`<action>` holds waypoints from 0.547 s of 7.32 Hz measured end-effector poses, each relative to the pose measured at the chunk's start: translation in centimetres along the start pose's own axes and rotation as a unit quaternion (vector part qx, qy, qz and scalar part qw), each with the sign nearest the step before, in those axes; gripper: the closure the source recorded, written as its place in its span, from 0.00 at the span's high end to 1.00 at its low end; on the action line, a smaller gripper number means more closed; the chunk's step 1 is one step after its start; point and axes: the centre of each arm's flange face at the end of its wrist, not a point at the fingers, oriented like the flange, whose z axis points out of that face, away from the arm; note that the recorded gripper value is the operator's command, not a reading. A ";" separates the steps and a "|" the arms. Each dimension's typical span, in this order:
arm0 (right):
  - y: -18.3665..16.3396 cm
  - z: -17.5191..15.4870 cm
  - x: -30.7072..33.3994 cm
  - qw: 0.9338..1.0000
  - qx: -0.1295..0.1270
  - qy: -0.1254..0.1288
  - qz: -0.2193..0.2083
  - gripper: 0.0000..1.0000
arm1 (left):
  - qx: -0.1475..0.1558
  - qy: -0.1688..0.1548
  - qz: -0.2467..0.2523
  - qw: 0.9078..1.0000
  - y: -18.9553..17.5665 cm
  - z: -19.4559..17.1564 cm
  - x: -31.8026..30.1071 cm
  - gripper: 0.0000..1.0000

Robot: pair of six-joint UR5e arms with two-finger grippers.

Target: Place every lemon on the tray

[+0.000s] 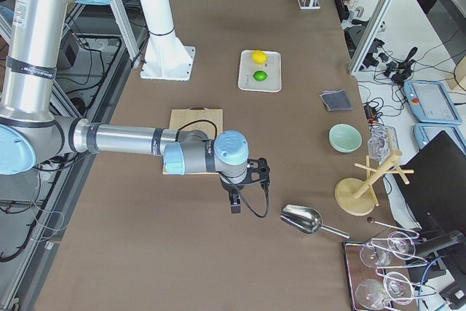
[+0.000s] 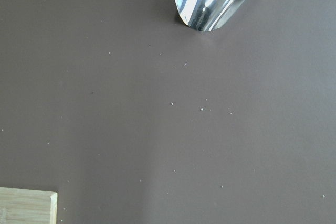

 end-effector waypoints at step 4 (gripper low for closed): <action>0.8 -1.8 0.6 0.999 -0.014 -0.001 0.035 1.00 | -0.014 -0.020 0.005 1.000 0.7 1.0 -1.4 0.98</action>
